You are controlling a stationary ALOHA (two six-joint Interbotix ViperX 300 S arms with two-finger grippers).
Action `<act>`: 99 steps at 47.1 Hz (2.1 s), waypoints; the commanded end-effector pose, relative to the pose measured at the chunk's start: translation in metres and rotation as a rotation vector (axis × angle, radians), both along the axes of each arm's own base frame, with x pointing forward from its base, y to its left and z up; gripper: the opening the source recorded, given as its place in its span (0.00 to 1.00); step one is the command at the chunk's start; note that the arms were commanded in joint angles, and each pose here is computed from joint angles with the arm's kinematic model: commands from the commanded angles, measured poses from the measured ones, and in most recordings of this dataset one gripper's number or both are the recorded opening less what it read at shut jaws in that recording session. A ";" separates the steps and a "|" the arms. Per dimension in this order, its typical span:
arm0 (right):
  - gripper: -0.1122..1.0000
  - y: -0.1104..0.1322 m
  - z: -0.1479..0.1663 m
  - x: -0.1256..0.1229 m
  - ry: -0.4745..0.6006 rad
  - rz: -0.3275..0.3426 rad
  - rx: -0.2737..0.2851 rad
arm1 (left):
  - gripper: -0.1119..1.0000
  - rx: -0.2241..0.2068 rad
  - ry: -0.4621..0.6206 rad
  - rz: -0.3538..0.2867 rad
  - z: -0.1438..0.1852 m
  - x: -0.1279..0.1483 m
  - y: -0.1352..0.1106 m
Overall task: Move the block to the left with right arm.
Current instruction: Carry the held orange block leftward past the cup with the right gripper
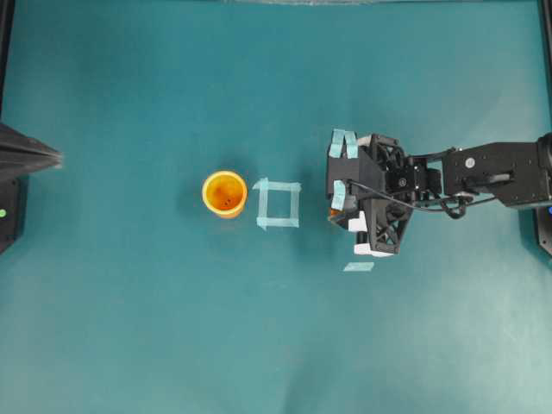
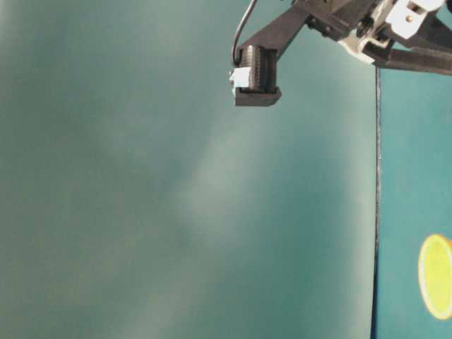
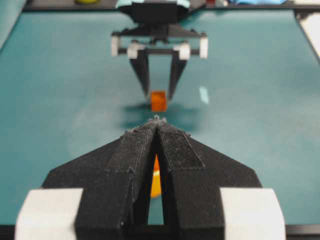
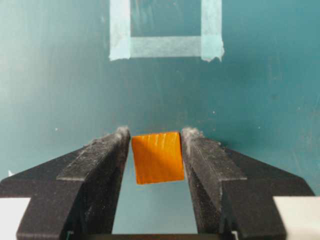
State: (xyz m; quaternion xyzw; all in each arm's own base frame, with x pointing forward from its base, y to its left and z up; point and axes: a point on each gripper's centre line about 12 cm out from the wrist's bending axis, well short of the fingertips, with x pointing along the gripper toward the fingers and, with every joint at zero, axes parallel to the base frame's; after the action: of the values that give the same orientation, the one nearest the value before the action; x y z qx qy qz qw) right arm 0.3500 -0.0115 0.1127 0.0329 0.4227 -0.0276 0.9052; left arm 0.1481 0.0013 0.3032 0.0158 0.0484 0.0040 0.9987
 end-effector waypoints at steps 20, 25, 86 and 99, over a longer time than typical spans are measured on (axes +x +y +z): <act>0.46 0.001 0.004 0.007 -0.026 -0.002 0.004 | 0.10 0.005 -0.006 0.007 0.016 -0.053 0.000; 0.46 0.001 0.015 0.017 -0.058 -0.004 0.005 | 0.10 0.006 0.006 0.008 0.015 -0.054 0.001; 0.46 -0.015 0.177 0.218 -0.522 -0.009 -0.035 | 0.10 0.007 0.028 0.007 0.012 -0.053 0.001; 0.46 -0.017 0.173 0.232 -0.533 -0.013 -0.036 | 0.10 0.006 0.026 0.007 0.013 -0.054 0.001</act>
State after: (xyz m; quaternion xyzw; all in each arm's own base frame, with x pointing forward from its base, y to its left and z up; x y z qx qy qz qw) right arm 0.5812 -0.0286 0.2572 0.0268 0.1995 -0.0317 0.9790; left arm 0.0955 0.0015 0.3048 0.0180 0.0752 0.0054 0.9970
